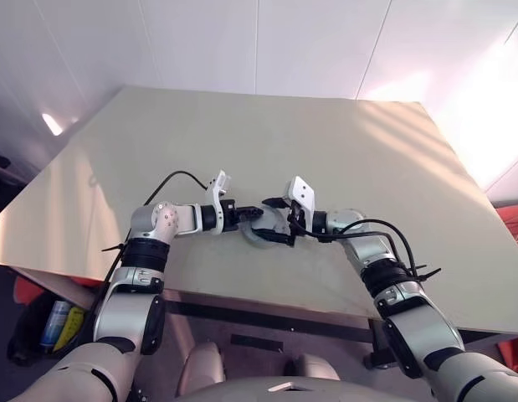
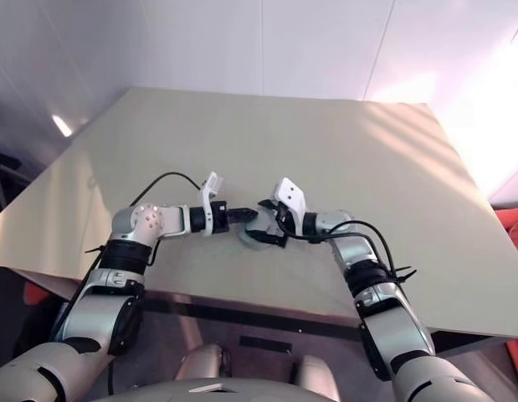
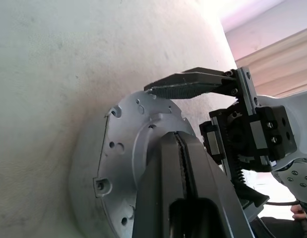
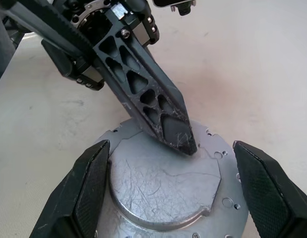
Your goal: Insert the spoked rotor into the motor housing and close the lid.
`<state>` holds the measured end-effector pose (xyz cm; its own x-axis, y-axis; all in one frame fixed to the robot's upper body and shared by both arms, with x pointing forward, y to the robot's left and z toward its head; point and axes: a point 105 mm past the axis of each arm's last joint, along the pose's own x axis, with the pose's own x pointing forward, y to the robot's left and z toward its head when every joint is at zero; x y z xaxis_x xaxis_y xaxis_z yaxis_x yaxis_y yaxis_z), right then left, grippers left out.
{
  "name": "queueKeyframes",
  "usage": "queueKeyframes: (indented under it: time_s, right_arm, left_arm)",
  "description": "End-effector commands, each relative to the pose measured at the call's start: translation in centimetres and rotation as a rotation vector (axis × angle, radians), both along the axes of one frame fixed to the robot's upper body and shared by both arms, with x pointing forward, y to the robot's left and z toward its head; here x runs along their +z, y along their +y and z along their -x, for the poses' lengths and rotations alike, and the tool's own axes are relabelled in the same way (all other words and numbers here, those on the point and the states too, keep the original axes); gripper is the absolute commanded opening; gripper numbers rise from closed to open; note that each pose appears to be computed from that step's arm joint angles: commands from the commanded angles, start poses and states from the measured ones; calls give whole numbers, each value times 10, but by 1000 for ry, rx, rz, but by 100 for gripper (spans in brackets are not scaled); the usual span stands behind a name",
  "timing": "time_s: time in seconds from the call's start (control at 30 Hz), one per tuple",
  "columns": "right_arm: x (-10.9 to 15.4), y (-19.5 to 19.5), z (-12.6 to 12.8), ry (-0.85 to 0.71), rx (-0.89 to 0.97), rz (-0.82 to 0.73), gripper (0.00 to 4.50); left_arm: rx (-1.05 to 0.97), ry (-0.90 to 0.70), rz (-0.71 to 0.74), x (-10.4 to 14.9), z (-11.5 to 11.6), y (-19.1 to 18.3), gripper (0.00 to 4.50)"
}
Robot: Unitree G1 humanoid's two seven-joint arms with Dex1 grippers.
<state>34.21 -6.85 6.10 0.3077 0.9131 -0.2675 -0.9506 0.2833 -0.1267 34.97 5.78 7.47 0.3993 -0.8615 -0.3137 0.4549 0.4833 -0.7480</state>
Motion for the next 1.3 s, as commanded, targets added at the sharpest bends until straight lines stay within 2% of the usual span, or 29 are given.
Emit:
queueKeyframes:
  time_s: [0.03, 0.27, 0.57, 0.77, 1.07, 1.3]
  right_arm:
    - [6, -14, 5, -1, 17, 53, 447]
    - [57, -17, 7, -64, 52, -39, 447]
    - [90, -26, 1, -80, -5, -132, 447]
    - [85, -50, -24, 56, -221, -137, 447]
    - [55, -68, 3, 505, -301, -123, 447]
    - [36, -69, 12, 728, -407, -145, 447]
  left_arm:
    - [30, 52, -64, -15, 1, 10, 0]
    - [-32, 70, -48, -15, 9, 2, 0]
    - [-50, 69, -38, -15, 11, 1, 0]
    - [-58, 75, -41, -16, 14, 4, 0]
    - [-11, 76, -53, -19, 12, 20, 0]
    - [13, 71, -48, -19, 9, 23, 0]
